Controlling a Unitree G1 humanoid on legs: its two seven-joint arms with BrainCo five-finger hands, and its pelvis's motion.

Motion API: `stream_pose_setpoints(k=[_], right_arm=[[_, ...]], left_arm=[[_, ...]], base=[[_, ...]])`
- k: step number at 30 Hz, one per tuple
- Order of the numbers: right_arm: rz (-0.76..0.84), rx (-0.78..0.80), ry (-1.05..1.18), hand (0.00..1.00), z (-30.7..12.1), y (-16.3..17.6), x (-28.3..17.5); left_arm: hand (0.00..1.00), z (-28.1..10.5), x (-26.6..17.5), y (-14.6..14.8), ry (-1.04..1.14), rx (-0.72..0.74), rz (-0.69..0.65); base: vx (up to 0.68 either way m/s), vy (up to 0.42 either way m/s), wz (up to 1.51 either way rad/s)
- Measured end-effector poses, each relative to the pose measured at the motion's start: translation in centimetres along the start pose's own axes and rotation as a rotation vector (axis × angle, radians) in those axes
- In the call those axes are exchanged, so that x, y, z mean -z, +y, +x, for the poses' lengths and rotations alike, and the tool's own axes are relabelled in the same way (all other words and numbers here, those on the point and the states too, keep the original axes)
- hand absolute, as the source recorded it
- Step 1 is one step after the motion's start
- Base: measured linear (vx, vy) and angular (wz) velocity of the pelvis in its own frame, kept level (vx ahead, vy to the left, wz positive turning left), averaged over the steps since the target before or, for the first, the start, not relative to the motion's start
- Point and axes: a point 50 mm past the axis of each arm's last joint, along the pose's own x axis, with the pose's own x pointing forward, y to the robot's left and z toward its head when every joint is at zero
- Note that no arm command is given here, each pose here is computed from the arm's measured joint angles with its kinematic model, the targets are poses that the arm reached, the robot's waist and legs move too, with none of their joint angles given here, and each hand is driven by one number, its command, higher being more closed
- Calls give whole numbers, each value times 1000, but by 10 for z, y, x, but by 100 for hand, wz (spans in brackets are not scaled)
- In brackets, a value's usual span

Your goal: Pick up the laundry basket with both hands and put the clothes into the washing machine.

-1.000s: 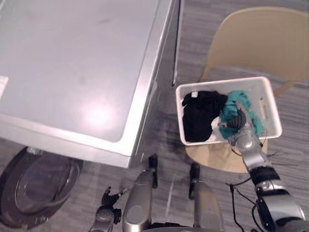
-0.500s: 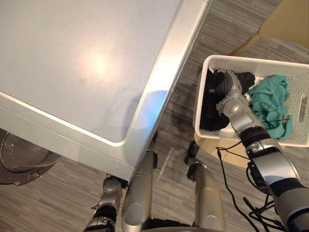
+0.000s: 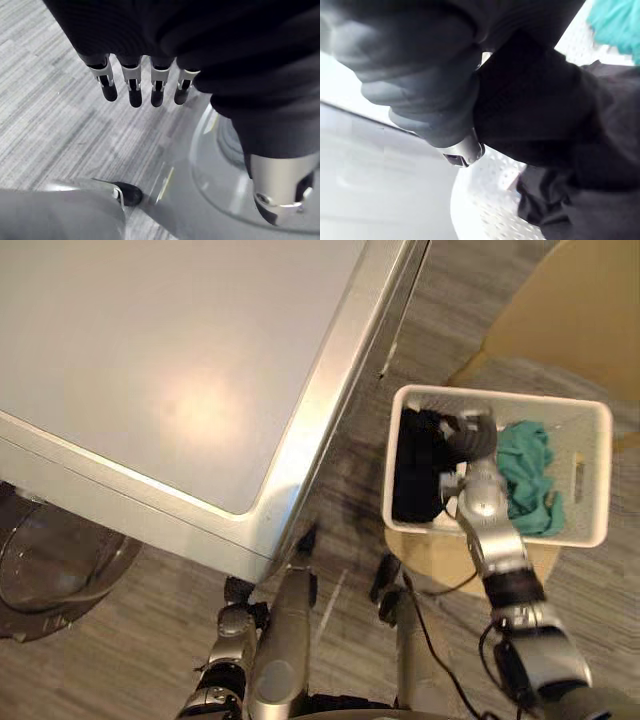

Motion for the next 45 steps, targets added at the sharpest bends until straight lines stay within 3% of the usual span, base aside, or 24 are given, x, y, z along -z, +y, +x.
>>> stream_pose_setpoints(k=[9, 18, 26, 29, 34, 37, 42, 45], right_arm=[[478, 60, 113, 100, -87, -14, 24], [769, -74, 9, 100, -97, 1, -5], [845, -158, -177, 100, -96, 8, -45], [862, -186, -223, 100, -91, 14, -56], [785, -120, -227, 100, -84, -4, -49], [753, -79, -245, 100, -77, -10, -50], [718, -47, -280, 100, -73, -16, -54], [702, -49, -294, 100, -73, -17, -55]], left_arm=[[0, -22, 65, 27, 211, -15, 58], [0, -32, 87, 39, 288, -20, 84], [0, -35, 91, 49, 290, -65, 56], [0, -38, 90, 39, 277, -68, 11], [0, -46, 94, 20, 284, -19, -52], [0, -48, 90, 25, 251, -25, -35], [0, -40, 34, 21, -15, 11, -26], [0, -52, -13, 1, -253, 104, -18]], base=[[80, 11, -1], [75, 25, -33], [-103, -100, 68], [-328, -287, 21], [-428, -302, 92], [-271, -188, 115], [-208, -31, 93], [-137, 84, 84]])
